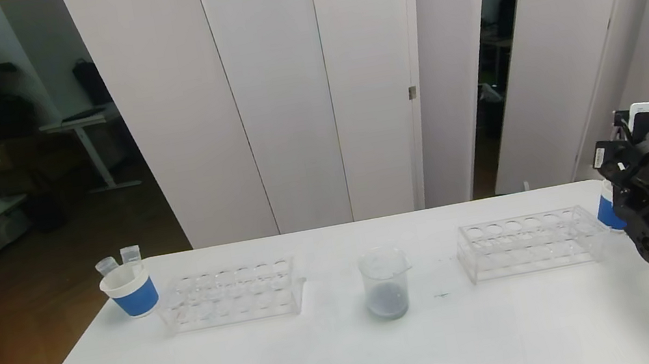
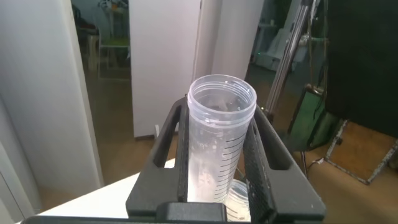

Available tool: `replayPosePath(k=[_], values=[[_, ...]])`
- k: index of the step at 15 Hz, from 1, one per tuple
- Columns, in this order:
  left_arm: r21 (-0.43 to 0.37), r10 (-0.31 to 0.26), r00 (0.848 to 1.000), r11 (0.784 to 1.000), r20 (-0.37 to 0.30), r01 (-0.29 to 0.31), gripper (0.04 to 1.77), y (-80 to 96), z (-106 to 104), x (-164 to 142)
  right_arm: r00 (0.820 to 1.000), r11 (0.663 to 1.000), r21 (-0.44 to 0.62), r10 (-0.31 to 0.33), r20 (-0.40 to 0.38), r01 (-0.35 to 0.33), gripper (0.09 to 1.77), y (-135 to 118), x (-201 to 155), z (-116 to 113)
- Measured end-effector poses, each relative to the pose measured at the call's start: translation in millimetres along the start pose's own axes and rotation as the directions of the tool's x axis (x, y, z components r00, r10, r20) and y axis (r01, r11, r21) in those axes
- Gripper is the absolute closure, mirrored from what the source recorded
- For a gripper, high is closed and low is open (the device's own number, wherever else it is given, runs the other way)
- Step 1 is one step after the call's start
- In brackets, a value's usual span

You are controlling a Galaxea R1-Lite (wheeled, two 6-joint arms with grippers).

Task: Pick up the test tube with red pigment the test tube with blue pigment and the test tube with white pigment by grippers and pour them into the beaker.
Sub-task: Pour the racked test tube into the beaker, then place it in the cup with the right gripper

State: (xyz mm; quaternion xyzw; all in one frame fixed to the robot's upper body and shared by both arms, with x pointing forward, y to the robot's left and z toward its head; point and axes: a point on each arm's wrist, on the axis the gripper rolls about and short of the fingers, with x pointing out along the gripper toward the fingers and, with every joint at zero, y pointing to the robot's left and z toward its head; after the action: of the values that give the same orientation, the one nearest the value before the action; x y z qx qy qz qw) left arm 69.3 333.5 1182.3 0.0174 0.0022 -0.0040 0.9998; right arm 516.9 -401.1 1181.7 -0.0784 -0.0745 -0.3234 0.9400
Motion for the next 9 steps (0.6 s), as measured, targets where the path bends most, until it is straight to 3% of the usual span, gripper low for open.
replayPosePath(k=[4,9], values=[[0.000,0.000,1.000,1.000,0.000,0.000,0.07,0.0,0,0,0.997,0.999,-0.044,0.008,-0.077,-0.011,1.27,-6,-7,-25],[0.000,0.000,1.000,1.000,0.000,0.000,0.07,0.0,0,0,0.995,0.998,-0.051,0.038,-0.090,-0.043,1.27,-8,-8,-29]])
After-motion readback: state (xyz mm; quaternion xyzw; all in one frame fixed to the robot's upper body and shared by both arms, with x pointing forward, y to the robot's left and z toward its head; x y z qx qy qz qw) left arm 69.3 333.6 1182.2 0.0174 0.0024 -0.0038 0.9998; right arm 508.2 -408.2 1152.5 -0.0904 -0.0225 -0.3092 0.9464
